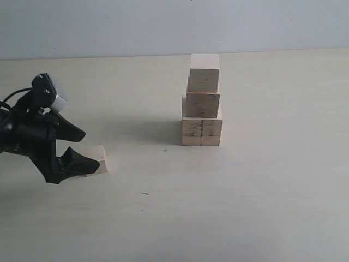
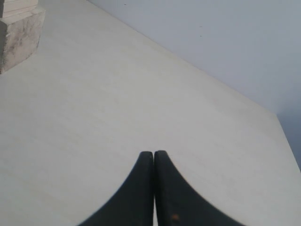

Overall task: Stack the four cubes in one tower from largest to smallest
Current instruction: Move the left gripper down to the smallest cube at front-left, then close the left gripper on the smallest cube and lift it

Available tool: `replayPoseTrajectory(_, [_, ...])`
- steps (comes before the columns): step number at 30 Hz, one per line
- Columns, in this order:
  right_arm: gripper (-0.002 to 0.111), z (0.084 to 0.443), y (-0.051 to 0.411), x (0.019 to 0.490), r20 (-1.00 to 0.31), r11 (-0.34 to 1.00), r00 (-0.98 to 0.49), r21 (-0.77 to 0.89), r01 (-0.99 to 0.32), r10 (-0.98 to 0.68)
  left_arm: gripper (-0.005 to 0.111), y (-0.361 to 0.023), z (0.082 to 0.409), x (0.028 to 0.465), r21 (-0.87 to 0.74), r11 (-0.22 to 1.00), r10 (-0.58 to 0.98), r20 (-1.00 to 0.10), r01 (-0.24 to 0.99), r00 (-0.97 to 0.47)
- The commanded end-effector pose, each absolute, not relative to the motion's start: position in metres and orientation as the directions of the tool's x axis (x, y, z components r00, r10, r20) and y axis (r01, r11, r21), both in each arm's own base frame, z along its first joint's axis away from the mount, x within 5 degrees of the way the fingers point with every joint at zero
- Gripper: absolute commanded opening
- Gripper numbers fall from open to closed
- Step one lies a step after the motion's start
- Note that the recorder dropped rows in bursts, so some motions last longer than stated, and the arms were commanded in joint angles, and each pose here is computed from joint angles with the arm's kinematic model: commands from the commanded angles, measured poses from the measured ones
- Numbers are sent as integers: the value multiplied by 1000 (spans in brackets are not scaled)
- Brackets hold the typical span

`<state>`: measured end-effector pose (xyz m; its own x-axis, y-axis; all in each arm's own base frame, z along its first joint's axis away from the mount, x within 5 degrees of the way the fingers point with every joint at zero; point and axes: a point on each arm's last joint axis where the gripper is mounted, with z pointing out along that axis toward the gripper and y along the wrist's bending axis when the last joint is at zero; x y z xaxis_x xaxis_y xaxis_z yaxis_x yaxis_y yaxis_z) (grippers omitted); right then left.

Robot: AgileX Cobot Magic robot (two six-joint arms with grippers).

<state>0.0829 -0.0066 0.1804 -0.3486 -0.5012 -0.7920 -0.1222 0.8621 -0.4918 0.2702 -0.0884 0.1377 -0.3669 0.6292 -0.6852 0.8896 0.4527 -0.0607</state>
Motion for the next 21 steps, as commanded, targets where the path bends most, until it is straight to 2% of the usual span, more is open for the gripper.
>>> replayPoseTrajectory(1, [0, 180, -7, 83, -795, 861, -339, -494, -118, -503, 79, -91, 122, 280, -96, 452, 629, -671, 887, -393])
replayPoseTrajectory(5, [0, 180, -7, 83, -795, 861, -339, -494, -118, -503, 75, -92, 117, 284, -109, 449, 630, -665, 887, -401])
replayPoseTrajectory(16, [0, 180, -7, 83, -795, 861, -339, -494, -118, -503, 73, -91, 103, 286, -129, 444, 648, -638, 887, -417])
replayPoseTrajectory(18, [0, 180, -7, 83, -795, 861, -339, -494, -118, -503, 65, -91, 104, 286, -127, 444, 647, -639, 887, -416])
replayPoseTrajectory(21, [0, 180, -7, 83, -795, 861, -339, -494, -118, -503, 45, -91, 106, 287, -123, 448, 643, -644, 886, -414])
